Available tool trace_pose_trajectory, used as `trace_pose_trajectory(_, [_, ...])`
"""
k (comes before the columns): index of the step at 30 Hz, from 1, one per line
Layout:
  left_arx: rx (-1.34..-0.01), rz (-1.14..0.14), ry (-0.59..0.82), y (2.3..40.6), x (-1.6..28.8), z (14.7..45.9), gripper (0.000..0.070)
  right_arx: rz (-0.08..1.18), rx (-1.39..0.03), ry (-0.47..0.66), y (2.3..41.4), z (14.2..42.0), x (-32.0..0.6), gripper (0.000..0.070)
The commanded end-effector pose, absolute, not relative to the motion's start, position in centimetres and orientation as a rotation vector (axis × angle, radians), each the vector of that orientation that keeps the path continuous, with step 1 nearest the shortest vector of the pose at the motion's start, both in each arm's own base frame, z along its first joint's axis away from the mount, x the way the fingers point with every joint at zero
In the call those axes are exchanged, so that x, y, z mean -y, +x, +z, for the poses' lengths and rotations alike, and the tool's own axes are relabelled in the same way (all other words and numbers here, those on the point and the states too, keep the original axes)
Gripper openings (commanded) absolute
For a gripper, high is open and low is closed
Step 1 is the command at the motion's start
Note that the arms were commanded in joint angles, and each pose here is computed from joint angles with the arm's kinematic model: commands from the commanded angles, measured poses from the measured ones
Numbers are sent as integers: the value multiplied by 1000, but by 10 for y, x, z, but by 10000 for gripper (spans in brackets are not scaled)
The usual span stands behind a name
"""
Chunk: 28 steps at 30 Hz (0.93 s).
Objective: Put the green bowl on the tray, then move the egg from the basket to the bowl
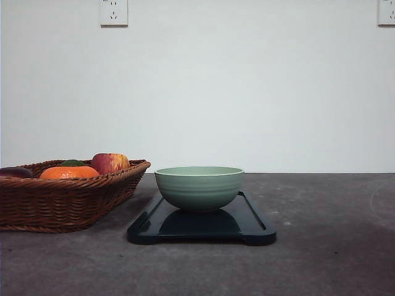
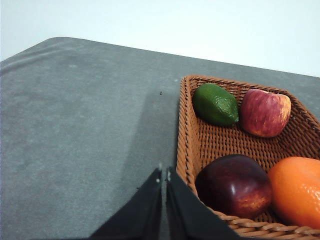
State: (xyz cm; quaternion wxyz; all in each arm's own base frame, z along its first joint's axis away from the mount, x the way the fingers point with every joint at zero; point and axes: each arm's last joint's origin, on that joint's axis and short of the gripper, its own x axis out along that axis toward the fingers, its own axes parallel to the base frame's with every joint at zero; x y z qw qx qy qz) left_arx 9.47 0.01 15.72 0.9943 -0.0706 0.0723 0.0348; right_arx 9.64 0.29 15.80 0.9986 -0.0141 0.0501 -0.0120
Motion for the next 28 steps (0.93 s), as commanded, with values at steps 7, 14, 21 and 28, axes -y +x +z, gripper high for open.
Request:
trace_pose_trajectory(7, [-171,76,-144,96,0,150,0,-22,-91,-17,97,158,-3,7])
trace_pose_trajectory(14, [-170,76,-144,95,0,150,0,-22,-91,-17,97,158,-3,7])
trace_pose_trajectory(21, [-170,76,-144,95,0,150,0,-22,-91,-17,97,158,-3,7])
trace_pose_trajectory(28, [-170,76,-144,95,0,150,0,-22,-91,-17,97,158,-3,7])
